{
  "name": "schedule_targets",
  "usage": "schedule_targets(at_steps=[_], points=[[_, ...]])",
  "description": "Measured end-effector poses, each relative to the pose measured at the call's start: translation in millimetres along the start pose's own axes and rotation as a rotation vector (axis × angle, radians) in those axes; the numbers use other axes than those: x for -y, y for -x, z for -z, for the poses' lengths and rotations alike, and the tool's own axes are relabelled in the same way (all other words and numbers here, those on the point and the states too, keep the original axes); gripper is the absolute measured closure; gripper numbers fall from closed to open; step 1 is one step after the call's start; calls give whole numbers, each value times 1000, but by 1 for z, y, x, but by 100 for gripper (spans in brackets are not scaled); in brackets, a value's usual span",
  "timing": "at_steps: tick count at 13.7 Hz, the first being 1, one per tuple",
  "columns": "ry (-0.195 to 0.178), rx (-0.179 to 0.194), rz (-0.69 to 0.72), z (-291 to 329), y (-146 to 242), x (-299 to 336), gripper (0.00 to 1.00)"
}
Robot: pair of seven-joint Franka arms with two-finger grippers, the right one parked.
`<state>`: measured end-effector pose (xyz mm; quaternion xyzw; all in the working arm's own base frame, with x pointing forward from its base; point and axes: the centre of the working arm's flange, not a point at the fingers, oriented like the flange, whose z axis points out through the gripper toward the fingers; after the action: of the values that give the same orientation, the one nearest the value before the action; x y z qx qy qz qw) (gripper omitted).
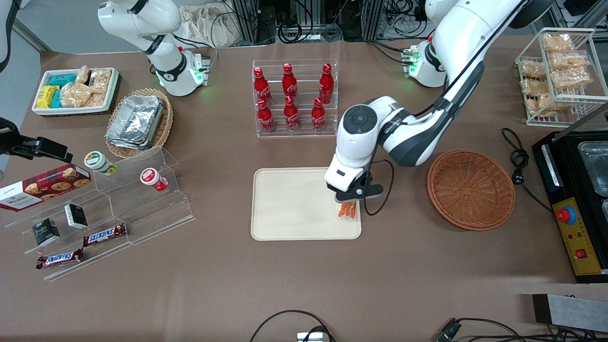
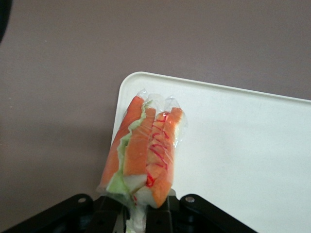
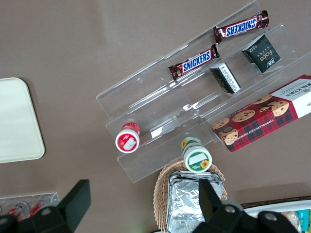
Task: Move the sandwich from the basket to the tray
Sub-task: 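Lower the sandwich onto the cream tray and open the left gripper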
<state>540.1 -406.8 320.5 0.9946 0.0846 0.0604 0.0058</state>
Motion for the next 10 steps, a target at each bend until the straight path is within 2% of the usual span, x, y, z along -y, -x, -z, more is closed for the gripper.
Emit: schedule_targets(at_steps=[6,10], points=[[6,45,-6,-34,2,-14,85],[-15,49,-46,-55,18,-26,85]])
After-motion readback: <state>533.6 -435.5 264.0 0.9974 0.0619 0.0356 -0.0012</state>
